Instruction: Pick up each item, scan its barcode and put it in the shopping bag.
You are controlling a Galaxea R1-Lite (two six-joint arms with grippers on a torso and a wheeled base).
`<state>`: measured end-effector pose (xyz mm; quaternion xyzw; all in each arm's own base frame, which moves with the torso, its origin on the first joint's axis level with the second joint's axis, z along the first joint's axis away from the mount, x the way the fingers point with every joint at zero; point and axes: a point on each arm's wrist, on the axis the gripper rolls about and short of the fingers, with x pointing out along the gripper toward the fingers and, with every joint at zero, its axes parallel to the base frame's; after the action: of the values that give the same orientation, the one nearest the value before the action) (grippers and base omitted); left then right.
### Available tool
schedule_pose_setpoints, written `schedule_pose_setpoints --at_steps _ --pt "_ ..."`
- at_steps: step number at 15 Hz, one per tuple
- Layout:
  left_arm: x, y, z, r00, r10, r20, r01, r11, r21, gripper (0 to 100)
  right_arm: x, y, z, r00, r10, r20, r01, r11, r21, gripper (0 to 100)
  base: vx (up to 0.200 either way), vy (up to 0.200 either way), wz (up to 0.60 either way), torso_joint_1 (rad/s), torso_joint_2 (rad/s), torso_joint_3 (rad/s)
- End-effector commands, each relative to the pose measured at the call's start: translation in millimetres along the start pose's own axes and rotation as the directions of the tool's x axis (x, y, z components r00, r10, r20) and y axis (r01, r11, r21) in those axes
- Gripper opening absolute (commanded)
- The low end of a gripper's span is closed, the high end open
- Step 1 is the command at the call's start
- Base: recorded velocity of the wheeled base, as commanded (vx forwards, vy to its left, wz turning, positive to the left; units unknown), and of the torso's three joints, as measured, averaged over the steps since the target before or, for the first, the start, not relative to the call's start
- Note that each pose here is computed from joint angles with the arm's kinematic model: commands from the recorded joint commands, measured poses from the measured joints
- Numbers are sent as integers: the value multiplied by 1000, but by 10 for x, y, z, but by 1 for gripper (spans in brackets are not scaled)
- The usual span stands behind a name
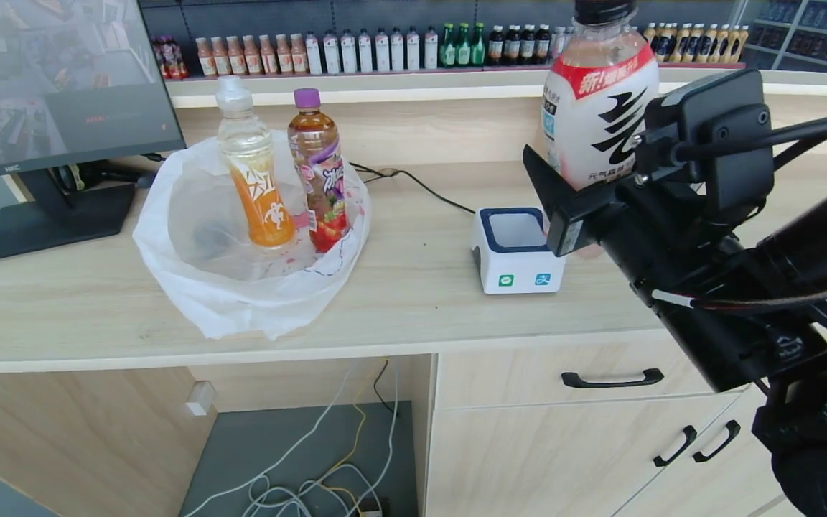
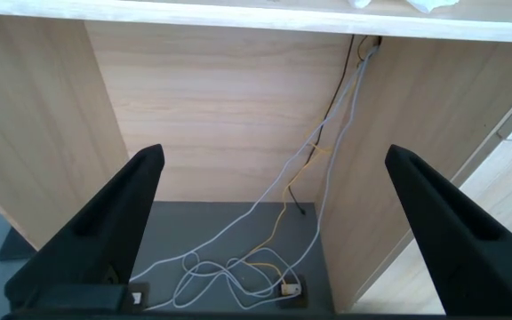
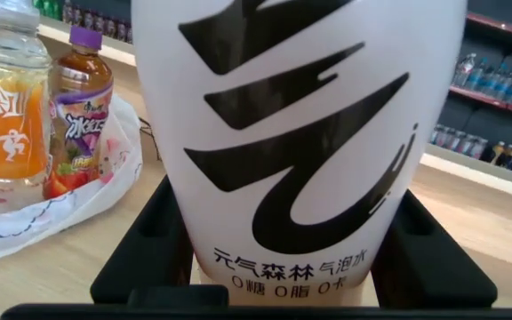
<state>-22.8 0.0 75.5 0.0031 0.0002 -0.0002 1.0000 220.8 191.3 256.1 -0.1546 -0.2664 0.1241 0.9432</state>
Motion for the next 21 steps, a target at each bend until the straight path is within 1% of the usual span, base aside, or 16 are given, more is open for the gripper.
schedule_pose_setpoints --at_steps 1,2,3,5,6,9,11,13,15,19,21 --pt "0 0 0 1000 -1 0 1 1000 0 100 61 96 -81 999 37 -1 -37 999 -36 0 0 0 0 0 0 0" --pt "0 0 0 1000 -1 0 1 1000 0 100 141 115 -57 997 63 41 -59 994 -97 0 0 0 0 0 0 0" --pt "0 0 0 1000 -1 0 1 1000 0 100 157 126 -62 997 69 45 -64 992 -109 0 0 0 0 0 0 0" --pt "0 0 0 1000 -1 0 1 1000 0 100 165 163 -105 995 92 42 -83 981 -173 0 0 0 0 0 0 0" --pt "0 0 0 1000 -1 0 1 1000 0 100 157 181 -141 991 128 40 -119 974 -191 0 0 0 0 0 0 0" --pt "0 0 0 1000 -1 0 1 1000 0 100 268 41 -254 980 195 44 -173 939 -299 0 0 0 0 0 0 0" --pt "0 0 0 1000 -1 0 1 1000 0 100 333 -21 -279 974 222 36 -198 925 -325 0 0 0 0 0 0 0" --pt "0 0 0 1000 0 0 0 1000 0 100 392 -63 -312 960 278 28 -250 901 -354 0 0 0 0 0 0 0" --pt "0 0 0 1000 -1 0 1 1000 0 100 458 -139 -368 943 331 20 -297 870 -395 0 0 0 0 0 0 0" --pt "0 0 0 1000 -1 0 1 1000 0 100 682 -267 -537 910 414 -1 -374 820 -432 0 0 0 0 0 0 0" --pt "0 0 0 1000 -1 0 1 1000 0 100 782 -282 -592 889 458 -13 -415 793 -447 0 0 0 0 0 0 0"
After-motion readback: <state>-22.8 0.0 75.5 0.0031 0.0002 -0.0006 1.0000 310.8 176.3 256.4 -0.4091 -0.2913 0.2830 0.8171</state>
